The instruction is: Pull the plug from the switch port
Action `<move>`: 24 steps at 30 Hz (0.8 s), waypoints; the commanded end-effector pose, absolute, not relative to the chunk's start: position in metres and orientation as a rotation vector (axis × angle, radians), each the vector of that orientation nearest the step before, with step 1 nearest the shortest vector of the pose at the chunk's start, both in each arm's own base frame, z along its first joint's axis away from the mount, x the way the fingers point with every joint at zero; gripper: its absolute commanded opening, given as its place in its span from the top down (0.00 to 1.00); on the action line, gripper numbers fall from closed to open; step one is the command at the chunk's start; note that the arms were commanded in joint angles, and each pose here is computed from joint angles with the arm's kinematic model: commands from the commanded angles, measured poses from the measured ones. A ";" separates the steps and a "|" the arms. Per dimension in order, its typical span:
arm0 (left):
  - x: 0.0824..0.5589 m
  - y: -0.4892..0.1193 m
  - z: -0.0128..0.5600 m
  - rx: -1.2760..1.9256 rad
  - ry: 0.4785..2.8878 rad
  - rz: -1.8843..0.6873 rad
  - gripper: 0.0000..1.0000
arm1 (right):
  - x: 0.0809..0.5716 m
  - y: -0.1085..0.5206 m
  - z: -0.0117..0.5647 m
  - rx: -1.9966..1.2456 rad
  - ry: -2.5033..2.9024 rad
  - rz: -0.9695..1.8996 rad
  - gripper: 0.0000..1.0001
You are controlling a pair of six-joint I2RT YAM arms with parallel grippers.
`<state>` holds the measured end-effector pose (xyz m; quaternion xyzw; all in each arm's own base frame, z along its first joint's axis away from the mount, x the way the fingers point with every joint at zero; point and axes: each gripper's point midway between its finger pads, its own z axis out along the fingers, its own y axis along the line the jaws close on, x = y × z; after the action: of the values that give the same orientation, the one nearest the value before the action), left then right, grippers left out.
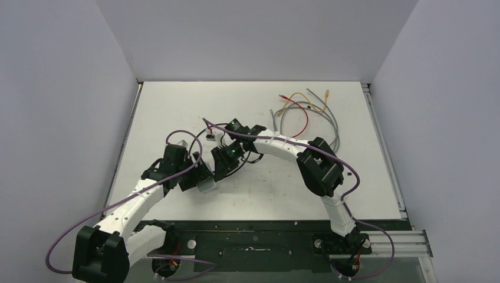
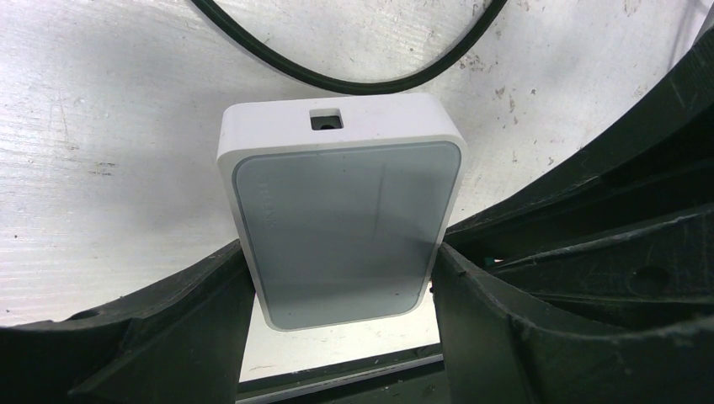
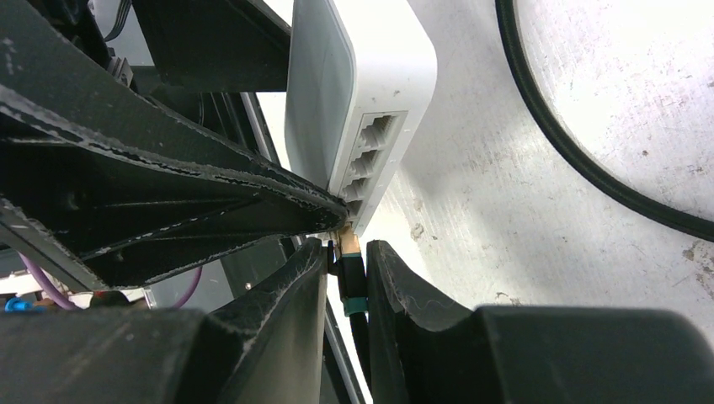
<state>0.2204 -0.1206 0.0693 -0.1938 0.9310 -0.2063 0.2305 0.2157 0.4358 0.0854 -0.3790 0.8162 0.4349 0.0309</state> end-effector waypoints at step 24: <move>0.234 -0.099 0.091 -0.558 2.472 -0.441 1.00 | 0.256 0.376 0.087 -1.070 2.577 1.146 0.95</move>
<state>0.2266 -0.1272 0.0823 -0.1891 0.9234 -0.2259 0.2461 0.2242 0.4252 0.0969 -0.3824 0.8020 0.4569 0.0427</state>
